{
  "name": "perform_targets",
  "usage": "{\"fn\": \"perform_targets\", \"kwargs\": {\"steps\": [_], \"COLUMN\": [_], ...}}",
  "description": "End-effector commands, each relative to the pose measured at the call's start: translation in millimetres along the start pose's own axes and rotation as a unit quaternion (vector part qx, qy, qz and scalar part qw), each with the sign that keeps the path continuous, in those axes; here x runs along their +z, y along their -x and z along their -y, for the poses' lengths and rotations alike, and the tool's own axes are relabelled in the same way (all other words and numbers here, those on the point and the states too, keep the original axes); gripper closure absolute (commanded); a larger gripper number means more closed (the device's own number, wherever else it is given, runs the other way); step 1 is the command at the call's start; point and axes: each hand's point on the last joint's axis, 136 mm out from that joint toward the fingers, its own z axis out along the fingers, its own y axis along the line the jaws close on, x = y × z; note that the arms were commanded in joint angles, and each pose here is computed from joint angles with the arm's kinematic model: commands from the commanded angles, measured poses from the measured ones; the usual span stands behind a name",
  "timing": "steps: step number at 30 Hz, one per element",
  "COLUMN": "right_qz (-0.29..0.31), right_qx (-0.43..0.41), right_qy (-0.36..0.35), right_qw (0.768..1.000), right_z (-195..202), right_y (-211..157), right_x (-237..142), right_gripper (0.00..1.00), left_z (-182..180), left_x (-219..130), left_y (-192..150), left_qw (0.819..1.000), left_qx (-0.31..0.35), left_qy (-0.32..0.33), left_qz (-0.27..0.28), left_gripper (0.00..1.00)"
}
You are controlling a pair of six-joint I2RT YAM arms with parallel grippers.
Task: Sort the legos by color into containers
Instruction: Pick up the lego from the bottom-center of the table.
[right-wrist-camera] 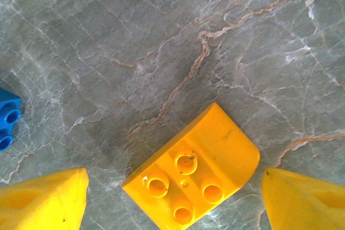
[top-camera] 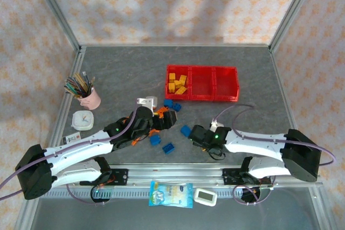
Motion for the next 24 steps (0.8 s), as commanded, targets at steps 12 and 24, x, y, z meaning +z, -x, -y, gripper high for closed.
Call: {"fn": "perform_targets", "kwargs": {"steps": [12, 24], "right_qz": [0.042, 0.016], "right_qx": [-0.019, -0.052], "right_qy": [0.009, -0.022], "right_qw": [0.999, 0.998], "right_z": [-37.0, -18.5], "right_y": [17.8, 5.3], "right_x": [0.8, 11.8], "right_gripper": [0.32, 0.49], "left_z": [-6.4, -8.8], "left_x": [-10.5, -10.8], "left_y": [7.3, 9.2], "left_qw": [1.0, 0.999], "left_qx": [-0.009, -0.009], "left_qy": [0.009, 0.015], "left_qz": [0.026, 0.032], "left_gripper": [0.01, 0.01]}}
